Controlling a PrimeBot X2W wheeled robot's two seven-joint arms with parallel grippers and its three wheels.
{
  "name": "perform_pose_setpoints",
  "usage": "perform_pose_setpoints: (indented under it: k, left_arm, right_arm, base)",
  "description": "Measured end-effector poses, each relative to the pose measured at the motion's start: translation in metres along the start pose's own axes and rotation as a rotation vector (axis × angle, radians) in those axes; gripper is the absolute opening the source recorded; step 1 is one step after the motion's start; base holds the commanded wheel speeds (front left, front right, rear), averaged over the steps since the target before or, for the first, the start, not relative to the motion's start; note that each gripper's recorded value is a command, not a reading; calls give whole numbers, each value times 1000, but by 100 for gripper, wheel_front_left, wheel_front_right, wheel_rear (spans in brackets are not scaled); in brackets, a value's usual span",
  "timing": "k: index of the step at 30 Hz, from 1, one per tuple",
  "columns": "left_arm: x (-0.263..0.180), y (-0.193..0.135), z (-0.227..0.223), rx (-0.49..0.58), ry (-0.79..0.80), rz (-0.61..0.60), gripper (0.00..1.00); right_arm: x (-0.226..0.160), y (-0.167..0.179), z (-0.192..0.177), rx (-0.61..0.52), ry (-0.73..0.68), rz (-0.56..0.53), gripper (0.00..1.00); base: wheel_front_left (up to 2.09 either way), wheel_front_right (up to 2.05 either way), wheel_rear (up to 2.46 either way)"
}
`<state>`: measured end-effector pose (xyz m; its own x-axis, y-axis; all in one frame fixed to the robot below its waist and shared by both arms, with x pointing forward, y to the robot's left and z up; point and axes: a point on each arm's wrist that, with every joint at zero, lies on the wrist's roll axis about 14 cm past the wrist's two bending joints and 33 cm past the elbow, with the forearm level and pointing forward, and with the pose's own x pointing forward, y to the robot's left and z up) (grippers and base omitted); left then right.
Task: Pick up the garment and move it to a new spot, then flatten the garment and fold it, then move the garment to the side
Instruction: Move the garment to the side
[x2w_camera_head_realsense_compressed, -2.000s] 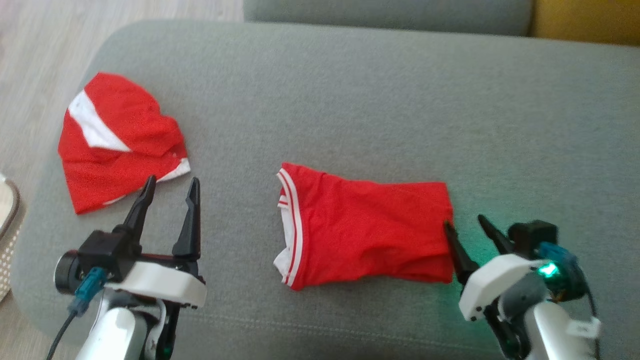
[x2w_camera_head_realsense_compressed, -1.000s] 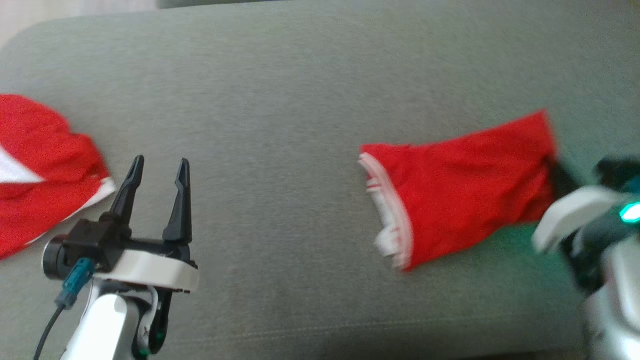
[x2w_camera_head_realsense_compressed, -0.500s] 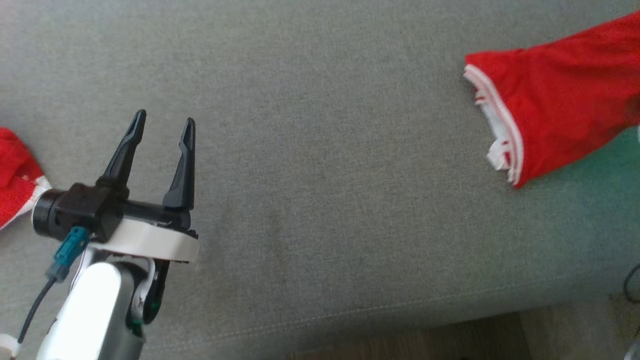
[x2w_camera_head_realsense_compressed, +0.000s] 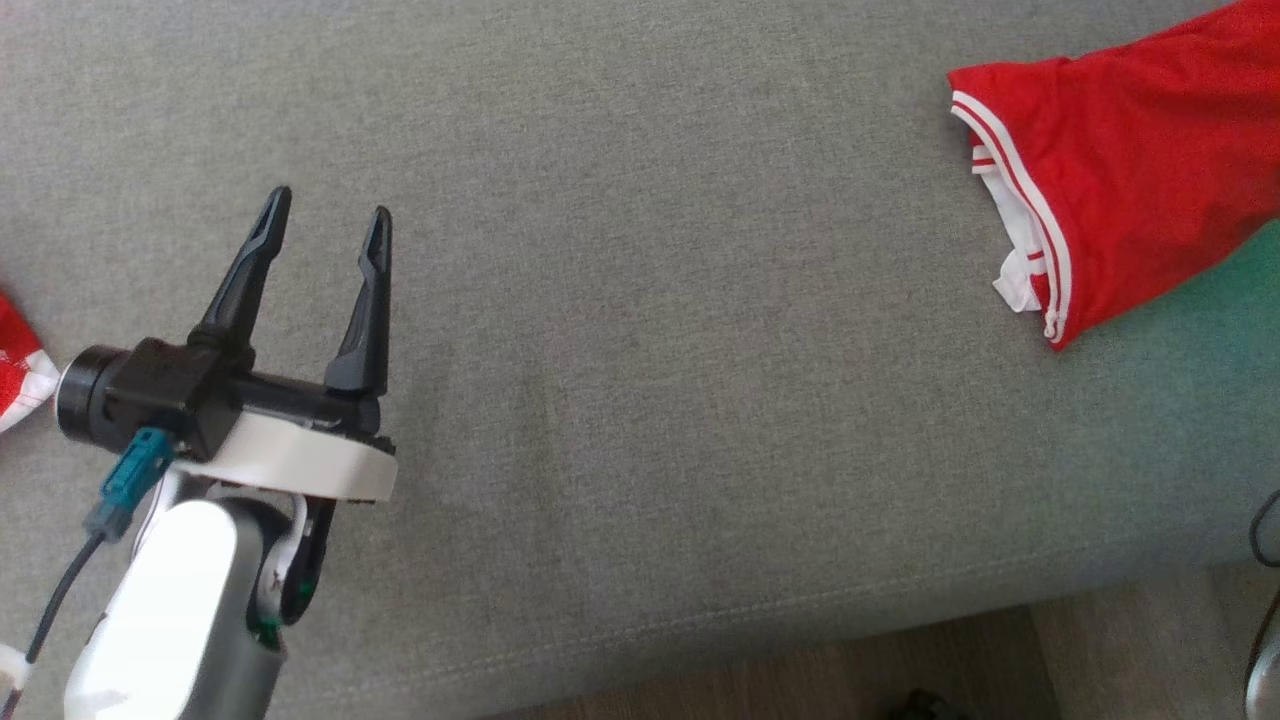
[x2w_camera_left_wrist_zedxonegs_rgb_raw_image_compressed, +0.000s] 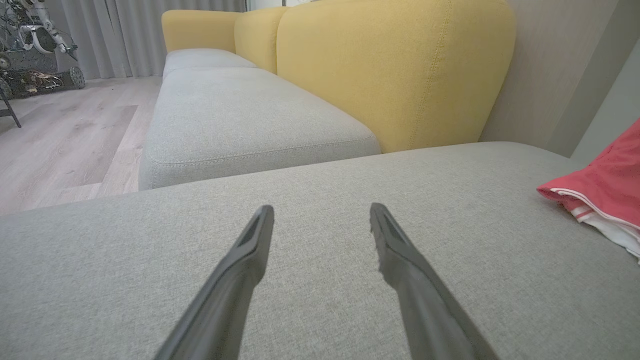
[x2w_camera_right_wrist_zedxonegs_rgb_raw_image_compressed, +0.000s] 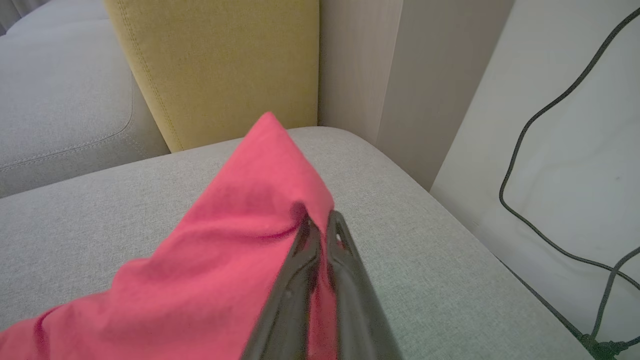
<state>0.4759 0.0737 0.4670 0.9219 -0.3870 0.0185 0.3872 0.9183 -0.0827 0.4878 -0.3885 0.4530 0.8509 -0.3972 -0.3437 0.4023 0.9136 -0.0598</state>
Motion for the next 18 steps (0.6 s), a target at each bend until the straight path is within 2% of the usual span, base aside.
perform_pose_setpoints:
  k: [1,9,13,18]
  left_arm:
    - [0,0,0,1,0,-1,100]
    - [-4,-3,9,13,-13,-4,100]
    - [-10,-4,15,15,-22,4,100]
    - [-28,1,18,11,-15,46,100]
  right_arm:
    - [0,1,0,3,-4,1,100]
    - [-13,6,15,-1,-94,18,100]
    - [-33,17,13,-14,-149,49,100]
    - [-71,46,22,-19,-249,124,100]
  base:
    - [0,0,0]
    - [0,0,0]
    - [0,0,0]
    - [0,0,0]
